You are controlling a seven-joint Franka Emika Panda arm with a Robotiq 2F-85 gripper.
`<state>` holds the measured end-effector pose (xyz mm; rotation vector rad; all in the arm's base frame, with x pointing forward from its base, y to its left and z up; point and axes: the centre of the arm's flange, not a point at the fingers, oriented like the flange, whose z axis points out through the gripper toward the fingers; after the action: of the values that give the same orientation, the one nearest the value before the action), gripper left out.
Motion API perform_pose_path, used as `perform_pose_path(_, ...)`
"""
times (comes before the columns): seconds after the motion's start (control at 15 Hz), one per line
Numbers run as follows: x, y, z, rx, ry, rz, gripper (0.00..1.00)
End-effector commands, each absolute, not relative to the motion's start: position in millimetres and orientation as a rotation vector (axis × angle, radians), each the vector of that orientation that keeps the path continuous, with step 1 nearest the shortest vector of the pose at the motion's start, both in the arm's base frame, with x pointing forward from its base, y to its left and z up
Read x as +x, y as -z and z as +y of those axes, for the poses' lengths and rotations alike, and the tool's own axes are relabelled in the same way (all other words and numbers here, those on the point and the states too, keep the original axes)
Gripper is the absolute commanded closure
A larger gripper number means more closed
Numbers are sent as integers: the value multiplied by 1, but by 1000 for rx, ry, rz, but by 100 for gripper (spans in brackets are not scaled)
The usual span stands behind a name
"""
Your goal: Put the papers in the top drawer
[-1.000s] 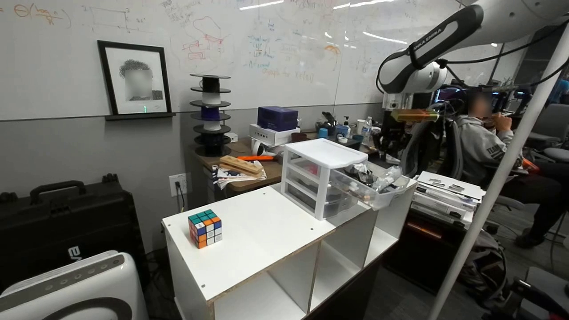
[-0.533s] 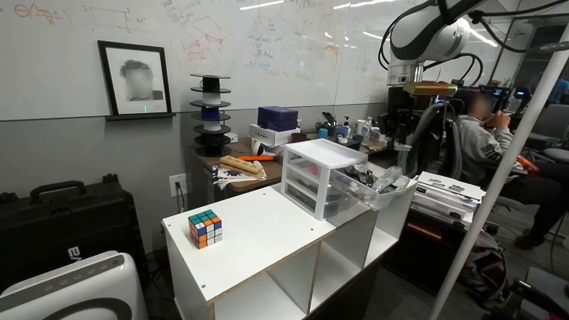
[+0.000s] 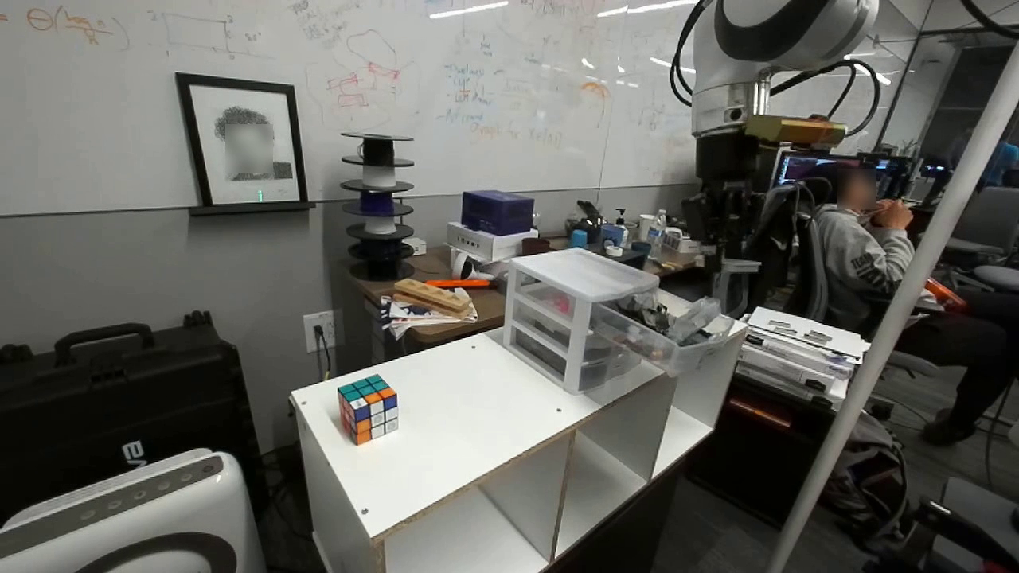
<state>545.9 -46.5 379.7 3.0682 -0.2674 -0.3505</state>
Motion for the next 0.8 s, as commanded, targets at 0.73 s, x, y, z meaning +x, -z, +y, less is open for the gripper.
perform_pose_path(0.73, 522, -312, -28, 3118, 267, 17, 83)
